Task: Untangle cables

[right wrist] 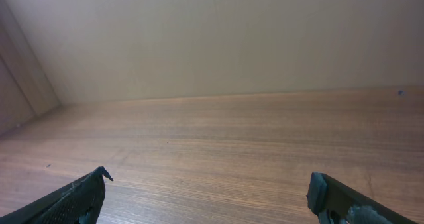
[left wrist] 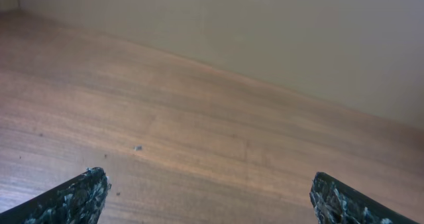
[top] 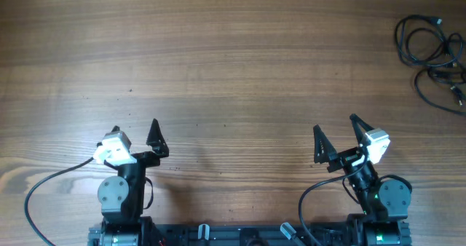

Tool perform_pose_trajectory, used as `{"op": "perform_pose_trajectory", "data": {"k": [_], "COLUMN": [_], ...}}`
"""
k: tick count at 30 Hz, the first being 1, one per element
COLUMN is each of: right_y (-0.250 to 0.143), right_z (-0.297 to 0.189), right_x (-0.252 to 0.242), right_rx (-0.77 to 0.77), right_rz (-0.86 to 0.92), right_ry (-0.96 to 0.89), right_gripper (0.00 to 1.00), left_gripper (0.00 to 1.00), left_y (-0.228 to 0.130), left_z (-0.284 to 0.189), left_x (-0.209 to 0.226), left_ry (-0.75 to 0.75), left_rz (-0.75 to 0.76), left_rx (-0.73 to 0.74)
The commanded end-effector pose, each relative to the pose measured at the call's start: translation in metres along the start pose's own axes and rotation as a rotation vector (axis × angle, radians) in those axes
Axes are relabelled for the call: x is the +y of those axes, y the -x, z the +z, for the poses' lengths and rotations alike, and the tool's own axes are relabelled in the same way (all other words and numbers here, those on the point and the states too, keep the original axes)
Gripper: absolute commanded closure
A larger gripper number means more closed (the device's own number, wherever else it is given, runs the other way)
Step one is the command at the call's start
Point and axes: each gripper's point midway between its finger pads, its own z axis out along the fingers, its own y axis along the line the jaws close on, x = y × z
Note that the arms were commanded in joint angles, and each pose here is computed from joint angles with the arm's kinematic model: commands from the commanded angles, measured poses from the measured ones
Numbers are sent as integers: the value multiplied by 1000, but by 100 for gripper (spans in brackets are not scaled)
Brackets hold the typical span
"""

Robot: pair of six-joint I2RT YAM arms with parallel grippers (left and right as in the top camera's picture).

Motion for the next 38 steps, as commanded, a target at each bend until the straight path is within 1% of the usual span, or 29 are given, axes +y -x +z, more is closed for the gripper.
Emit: {"op": "perform_pose_trajectory", "data": {"k": [1, 2, 38], "right_y": [1, 1, 1], "right_z": [0, 0, 0], "right_x": [2, 2, 2], "right_rx": [-7, -7, -7], "right_rz": [8, 8, 8], "right_ry": [7, 7, 7], "right_gripper": [0, 0, 0], "left_gripper": [0, 0, 0], "left_y": [9, 13, 13], "left_z": [-3, -4, -4], "left_x": [-1, -2, -2], "left_ry": [2, -3, -2], "left_rz": [38, 37, 37], "left_rx": [-46, -65, -64]}}
